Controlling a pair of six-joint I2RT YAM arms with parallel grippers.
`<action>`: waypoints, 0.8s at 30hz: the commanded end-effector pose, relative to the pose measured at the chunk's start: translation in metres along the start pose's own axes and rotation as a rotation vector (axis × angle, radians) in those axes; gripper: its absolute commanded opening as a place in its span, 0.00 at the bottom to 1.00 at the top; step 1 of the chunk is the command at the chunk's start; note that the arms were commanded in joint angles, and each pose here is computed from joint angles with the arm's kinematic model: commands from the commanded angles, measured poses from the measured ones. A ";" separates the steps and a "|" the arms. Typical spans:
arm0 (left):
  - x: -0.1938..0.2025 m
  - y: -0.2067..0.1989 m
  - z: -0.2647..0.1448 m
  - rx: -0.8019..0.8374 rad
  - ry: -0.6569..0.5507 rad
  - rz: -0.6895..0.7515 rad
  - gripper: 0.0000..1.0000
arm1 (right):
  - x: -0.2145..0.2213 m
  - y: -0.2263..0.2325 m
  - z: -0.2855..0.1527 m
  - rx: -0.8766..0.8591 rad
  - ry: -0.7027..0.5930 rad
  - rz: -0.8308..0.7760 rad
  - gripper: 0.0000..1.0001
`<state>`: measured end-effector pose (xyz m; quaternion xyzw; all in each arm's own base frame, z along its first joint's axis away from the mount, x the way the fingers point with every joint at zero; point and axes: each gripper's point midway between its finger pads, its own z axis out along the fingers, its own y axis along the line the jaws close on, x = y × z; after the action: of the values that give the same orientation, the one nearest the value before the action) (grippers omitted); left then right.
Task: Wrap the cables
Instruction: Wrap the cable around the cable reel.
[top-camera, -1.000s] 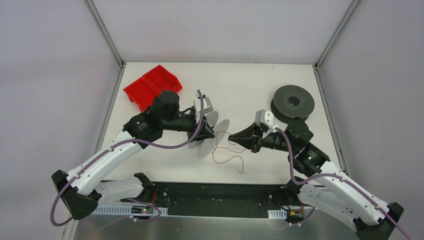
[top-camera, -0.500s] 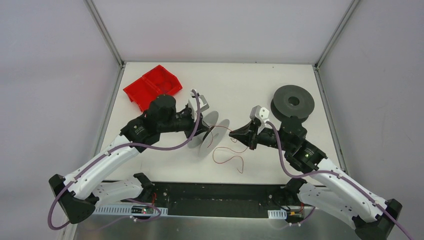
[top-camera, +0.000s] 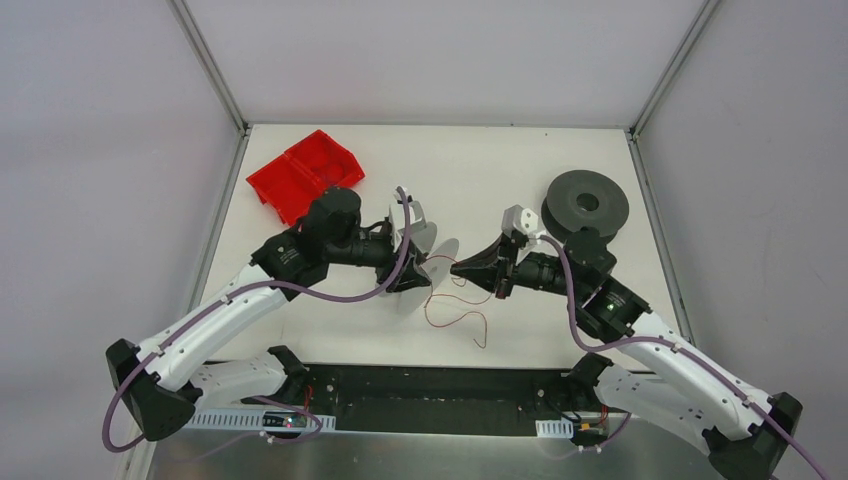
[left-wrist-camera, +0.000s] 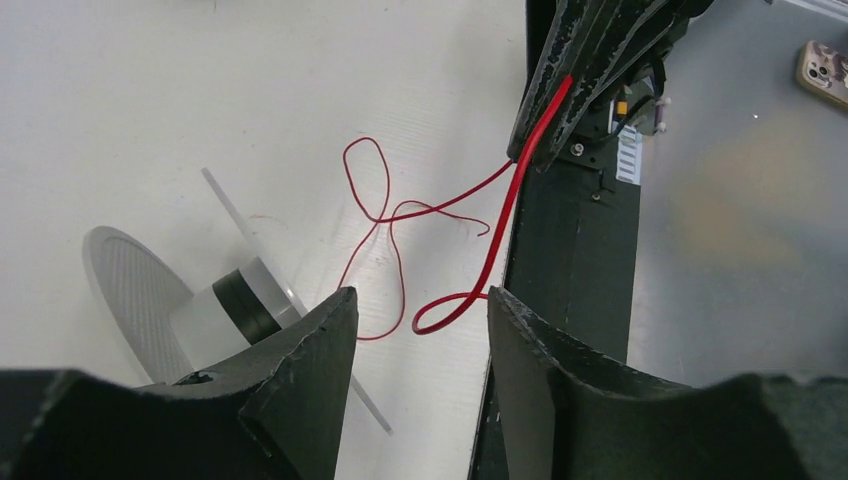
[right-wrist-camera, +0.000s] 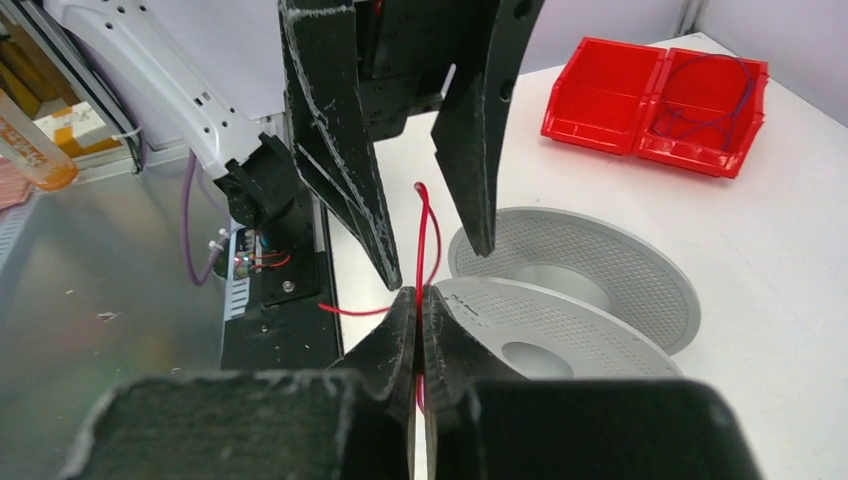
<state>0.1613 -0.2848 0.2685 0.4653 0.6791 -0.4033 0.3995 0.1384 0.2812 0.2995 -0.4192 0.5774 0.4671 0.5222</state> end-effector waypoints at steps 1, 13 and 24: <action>-0.024 -0.006 0.000 0.054 -0.071 0.066 0.49 | -0.025 0.013 0.004 -0.071 -0.083 0.000 0.00; -0.028 0.036 -0.017 -0.240 -0.097 0.033 0.00 | 0.025 -0.035 0.002 0.183 -0.021 0.043 0.33; -0.050 0.027 -0.024 -0.219 -0.148 0.032 0.00 | 0.032 -0.047 0.022 0.172 -0.115 0.014 0.55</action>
<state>0.1917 -0.2709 0.2819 0.4144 0.7037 -0.3413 0.4654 0.1724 0.2850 0.2274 -0.3615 0.6434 0.4307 0.5195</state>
